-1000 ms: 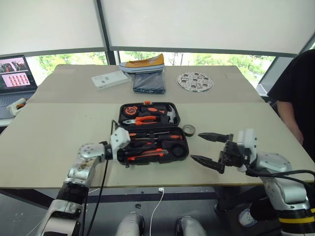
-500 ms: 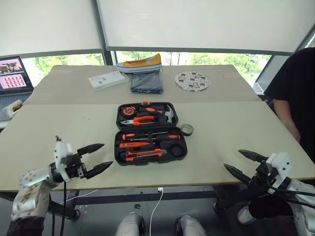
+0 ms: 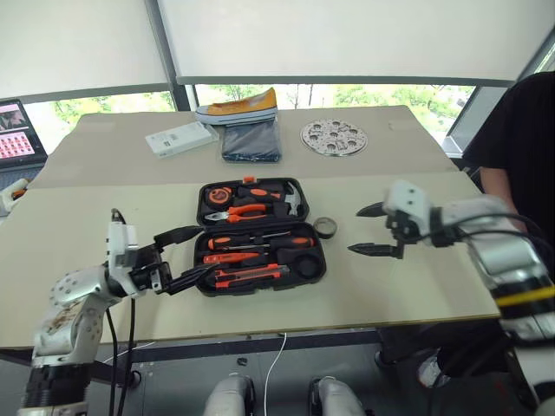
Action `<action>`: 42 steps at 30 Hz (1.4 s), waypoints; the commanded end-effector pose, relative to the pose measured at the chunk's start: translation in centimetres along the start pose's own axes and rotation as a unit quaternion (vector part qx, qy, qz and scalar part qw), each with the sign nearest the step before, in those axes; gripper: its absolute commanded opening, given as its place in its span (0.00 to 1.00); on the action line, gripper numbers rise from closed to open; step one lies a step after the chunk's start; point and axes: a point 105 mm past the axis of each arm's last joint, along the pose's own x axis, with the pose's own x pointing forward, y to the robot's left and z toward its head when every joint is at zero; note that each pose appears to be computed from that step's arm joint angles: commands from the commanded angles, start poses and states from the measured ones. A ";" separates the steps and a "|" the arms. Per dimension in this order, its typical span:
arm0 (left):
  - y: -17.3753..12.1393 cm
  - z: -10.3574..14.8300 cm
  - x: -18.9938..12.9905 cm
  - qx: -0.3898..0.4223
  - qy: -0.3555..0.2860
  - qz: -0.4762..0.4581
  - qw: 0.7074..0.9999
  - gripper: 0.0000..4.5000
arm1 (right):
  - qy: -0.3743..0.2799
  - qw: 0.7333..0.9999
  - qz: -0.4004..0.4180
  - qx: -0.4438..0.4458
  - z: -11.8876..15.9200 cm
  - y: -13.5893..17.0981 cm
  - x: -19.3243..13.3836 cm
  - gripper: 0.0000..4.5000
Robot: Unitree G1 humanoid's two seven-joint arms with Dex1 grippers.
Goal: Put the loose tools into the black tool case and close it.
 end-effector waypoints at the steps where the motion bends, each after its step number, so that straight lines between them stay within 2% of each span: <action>1: -0.5 0.8 1.1 0.032 -0.015 -0.012 0.999 0.98 | 0.035 0.998 0.036 -0.035 0.3 -1.0 1.2 1.00; 8: -1.2 -0.2 0.7 0.035 -0.006 0.007 0.999 0.98 | 0.052 0.992 0.067 -0.096 2.0 -2.1 4.4 1.00; 12: -1.2 -0.2 0.5 0.037 -0.004 0.014 0.999 1.00 | 0.079 0.989 0.080 -0.101 1.8 -2.1 5.6 0.76; 19: -1.1 -0.2 0.5 0.042 -0.004 0.015 0.999 1.00 | 0.117 0.986 0.065 -0.103 1.0 -2.9 6.1 0.24; 20: -1.1 -0.2 0.5 0.043 -0.004 0.014 0.999 1.00 | 0.119 0.985 0.064 -0.104 0.9 -2.9 6.1 0.15; 22: -1.1 -0.2 0.6 0.043 -0.004 0.012 0.999 1.00 | 0.120 0.985 0.063 -0.104 0.8 -3.0 6.1 0.02; 27: -1.1 -0.4 0.7 0.042 -0.003 0.009 0.999 1.00 | 0.094 0.988 0.070 -0.103 1.3 -2.8 5.9 0.02; 30: -1.2 -0.4 0.7 0.041 -0.002 0.007 0.999 1.00 | 0.065 0.988 0.094 -0.101 2.4 -2.7 4.6 0.02; 34: -1.2 -0.6 0.2 0.039 0.004 0.005 0.999 1.00 | -0.023 0.987 0.146 -0.071 5.8 -1.9 2.3 0.02; 36: -1.4 -1.1 -0.2 0.037 0.016 -0.002 0.999 1.00 | -0.066 0.978 0.192 -0.043 7.6 0.1 1.8 0.02; 39: -1.9 -2.0 -0.7 0.031 0.035 -0.014 0.999 1.00 | -0.059 0.965 0.254 -0.027 7.8 3.5 2.5 0.02; 42: -2.1 -2.6 -1.0 0.024 0.041 -0.015 0.999 1.00 | -0.010 0.963 0.267 -0.029 6.0 5.3 3.7 0.02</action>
